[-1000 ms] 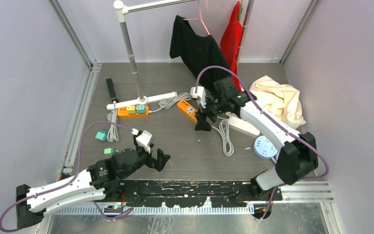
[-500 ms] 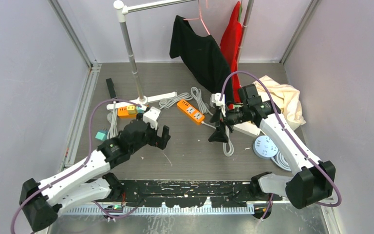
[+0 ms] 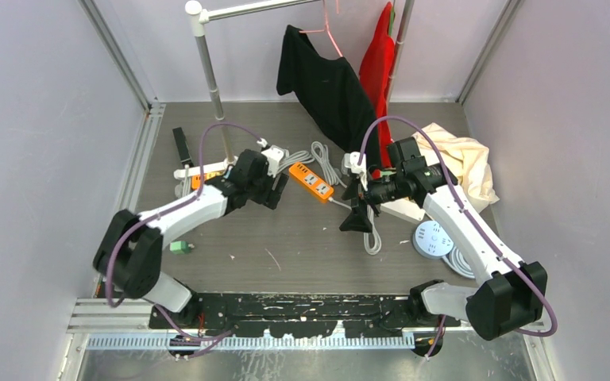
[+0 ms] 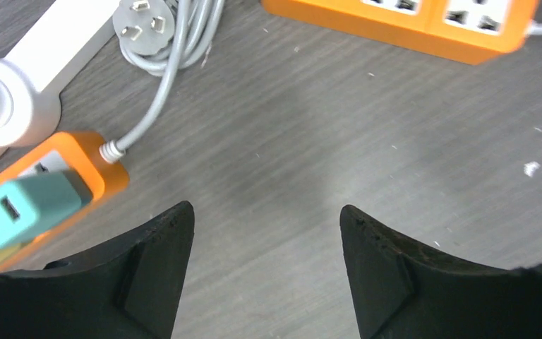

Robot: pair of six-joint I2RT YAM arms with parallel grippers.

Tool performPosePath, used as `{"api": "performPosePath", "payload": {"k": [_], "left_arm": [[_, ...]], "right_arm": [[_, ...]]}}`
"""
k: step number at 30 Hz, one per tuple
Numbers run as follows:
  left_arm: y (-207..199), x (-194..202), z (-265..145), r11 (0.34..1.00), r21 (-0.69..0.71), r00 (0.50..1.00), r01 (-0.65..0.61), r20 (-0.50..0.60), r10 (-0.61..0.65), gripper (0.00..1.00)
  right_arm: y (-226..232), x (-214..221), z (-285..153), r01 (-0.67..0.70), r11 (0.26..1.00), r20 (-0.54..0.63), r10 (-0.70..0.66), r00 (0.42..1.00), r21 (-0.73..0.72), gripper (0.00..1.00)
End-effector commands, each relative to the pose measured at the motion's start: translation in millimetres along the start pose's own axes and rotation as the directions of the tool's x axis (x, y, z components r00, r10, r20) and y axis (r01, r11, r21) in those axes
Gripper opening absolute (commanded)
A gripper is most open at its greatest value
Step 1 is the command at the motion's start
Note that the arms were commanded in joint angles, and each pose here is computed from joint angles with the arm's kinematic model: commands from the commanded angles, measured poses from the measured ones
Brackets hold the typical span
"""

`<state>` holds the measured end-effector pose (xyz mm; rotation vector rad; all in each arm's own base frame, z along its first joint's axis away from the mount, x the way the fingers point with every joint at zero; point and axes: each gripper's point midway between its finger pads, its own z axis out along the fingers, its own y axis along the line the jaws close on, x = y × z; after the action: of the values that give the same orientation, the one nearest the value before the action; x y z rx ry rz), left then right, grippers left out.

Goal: Pull the plug off the socket
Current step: Move the socket to the center of the board.

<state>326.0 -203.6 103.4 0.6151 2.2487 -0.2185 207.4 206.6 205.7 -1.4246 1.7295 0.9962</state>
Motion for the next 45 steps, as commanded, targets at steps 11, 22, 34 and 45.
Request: {"api": "performPosePath", "payload": {"k": [11,22,34,45], "left_arm": [[45.9,-28.6,69.6,0.999,-0.030,0.997,-0.041,-0.063,0.039,0.55],[73.3,-25.4,95.0,0.999,0.006,0.995,0.041,-0.095,-0.040,0.46],[68.5,-15.3,100.9,0.995,0.062,0.982,0.081,-0.174,-0.069,0.15],[50.0,-34.4,52.4,0.988,0.099,0.991,0.122,-0.063,-0.116,0.00]], "right_arm": [[-9.4,7.1,2.7,0.019,1.000,-0.037,-0.019,0.999,0.003,1.00],[-12.4,15.5,6.6,-0.005,1.000,-0.063,0.004,0.998,-0.012,1.00],[-15.0,17.8,6.2,-0.016,1.000,-0.082,0.015,0.997,-0.010,1.00],[-13.9,16.6,5.1,-0.013,1.000,-0.082,0.013,0.997,-0.009,1.00]]}}
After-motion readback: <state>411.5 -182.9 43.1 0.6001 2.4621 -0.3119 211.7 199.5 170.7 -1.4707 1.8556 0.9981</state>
